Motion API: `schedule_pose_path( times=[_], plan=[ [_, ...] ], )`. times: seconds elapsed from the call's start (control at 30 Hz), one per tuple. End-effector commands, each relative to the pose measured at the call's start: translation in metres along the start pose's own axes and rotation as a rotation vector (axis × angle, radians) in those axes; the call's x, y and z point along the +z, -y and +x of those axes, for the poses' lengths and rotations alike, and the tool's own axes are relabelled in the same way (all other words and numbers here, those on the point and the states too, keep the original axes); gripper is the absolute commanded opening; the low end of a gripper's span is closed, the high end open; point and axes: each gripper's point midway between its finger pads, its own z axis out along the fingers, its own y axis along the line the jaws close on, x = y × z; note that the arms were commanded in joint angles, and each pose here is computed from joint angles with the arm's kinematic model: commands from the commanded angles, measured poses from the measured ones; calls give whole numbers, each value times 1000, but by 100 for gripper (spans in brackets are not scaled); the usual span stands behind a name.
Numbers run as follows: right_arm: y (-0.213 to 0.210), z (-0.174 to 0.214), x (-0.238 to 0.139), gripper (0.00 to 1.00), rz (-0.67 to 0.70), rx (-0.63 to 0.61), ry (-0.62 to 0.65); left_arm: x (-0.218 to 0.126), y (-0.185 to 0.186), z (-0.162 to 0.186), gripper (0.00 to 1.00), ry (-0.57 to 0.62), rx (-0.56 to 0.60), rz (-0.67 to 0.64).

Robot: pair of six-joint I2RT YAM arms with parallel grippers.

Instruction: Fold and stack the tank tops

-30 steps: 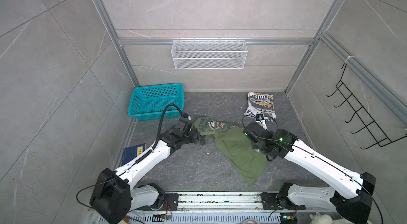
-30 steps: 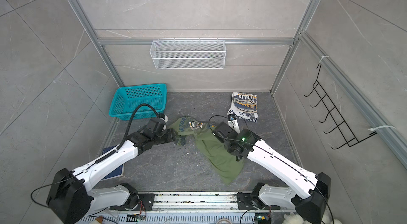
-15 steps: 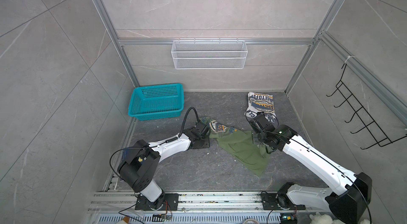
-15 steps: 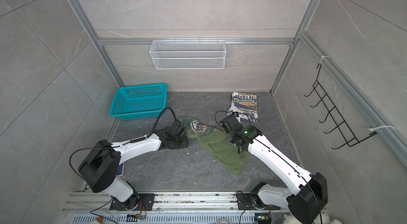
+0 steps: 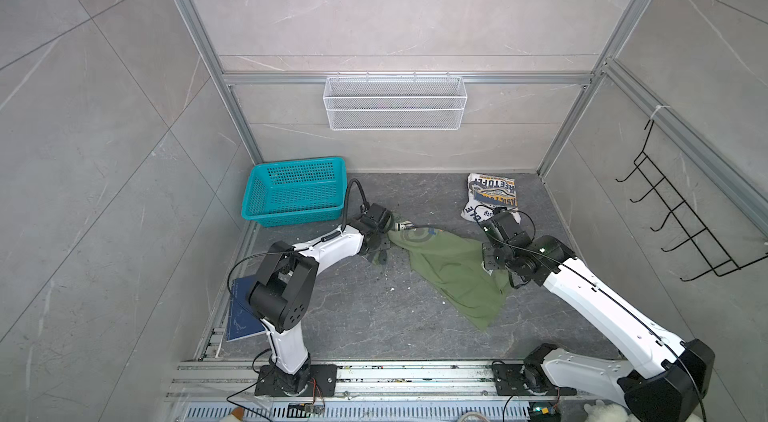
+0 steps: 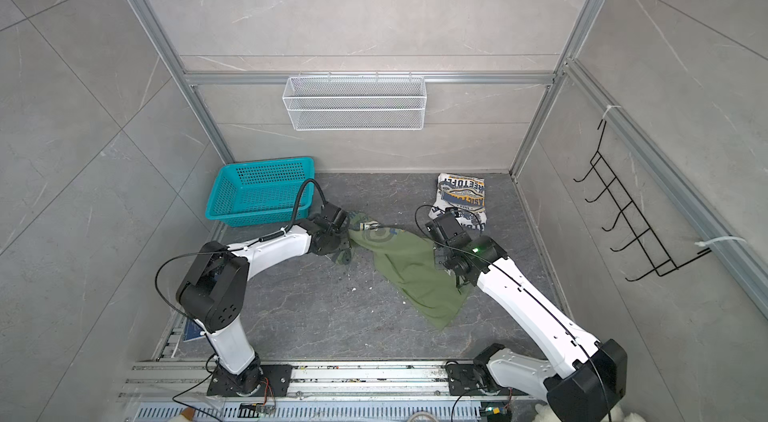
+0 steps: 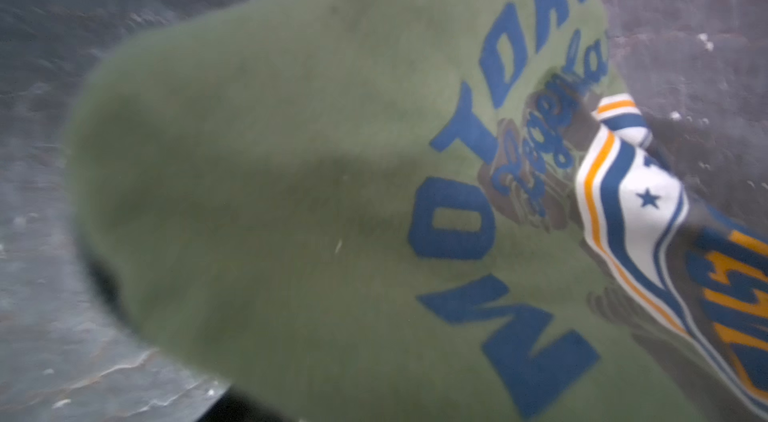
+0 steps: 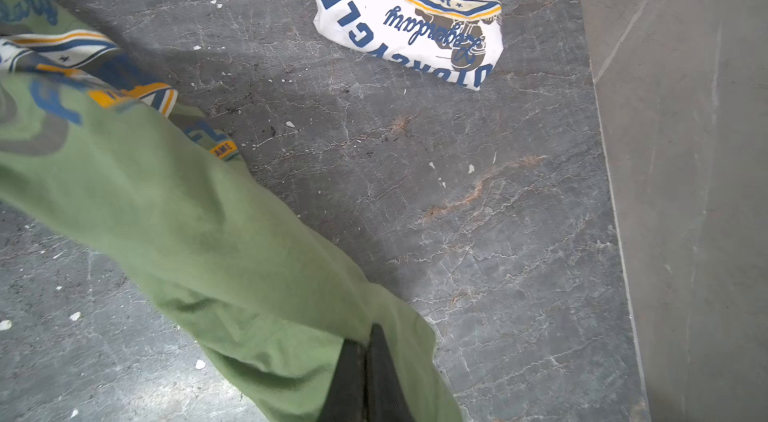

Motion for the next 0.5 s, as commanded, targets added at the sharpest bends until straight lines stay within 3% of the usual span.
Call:
schedule_pose_path(
  times=[0.0, 0.3, 0.47],
  plan=[
    [0, -7, -4, 0, -22, 12, 33, 6, -14, -11, 58, 20, 42, -93],
    [2, -11, -7, 0, -28, 21, 43, 20, -9, -20, 51, 29, 48, -91],
    [7, -14, -10, 0, -19, 33, 48, 23, -13, -20, 24, 31, 61, -99]
  ],
)
